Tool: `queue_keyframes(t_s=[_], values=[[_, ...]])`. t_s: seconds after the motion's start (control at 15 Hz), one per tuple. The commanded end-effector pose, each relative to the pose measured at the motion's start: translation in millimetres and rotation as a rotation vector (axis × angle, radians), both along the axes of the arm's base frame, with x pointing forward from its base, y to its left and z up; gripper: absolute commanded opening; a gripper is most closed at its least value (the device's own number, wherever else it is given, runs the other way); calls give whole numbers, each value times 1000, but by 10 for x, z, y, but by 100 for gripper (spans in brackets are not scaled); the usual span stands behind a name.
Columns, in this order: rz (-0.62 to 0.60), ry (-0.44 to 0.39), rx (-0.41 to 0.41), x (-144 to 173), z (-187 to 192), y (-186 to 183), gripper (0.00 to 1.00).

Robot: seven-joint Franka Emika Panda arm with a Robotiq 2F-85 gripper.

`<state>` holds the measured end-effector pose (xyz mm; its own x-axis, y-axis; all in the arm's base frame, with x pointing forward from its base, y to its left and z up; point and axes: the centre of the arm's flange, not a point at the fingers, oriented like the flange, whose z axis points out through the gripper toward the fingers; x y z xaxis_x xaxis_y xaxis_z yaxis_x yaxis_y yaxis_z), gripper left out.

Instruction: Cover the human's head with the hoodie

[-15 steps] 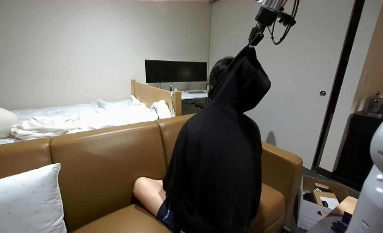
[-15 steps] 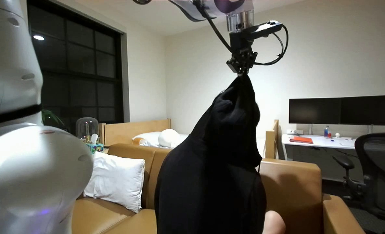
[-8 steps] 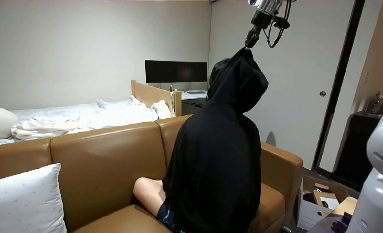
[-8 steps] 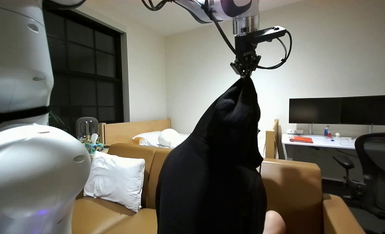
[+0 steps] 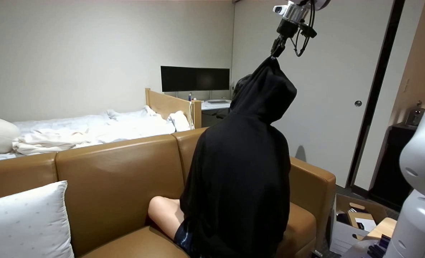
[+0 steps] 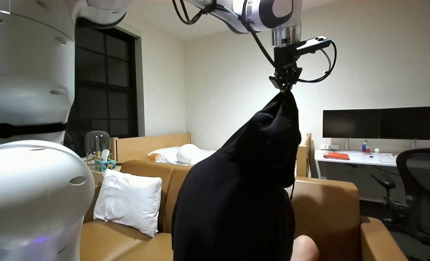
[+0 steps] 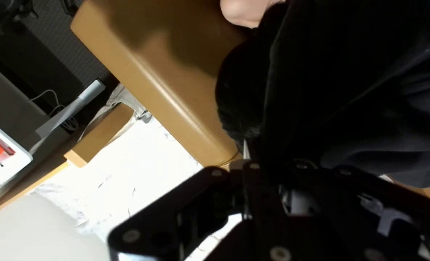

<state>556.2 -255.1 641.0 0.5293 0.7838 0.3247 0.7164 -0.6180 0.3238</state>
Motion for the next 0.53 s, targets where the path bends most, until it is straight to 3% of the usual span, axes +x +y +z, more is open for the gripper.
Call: queue_keyframes(t_s=[0.0, 0.47], values=[[-24, -35, -12, 144, 99, -400, 2], [-54, -13, 15, 187, 2, -450, 2]])
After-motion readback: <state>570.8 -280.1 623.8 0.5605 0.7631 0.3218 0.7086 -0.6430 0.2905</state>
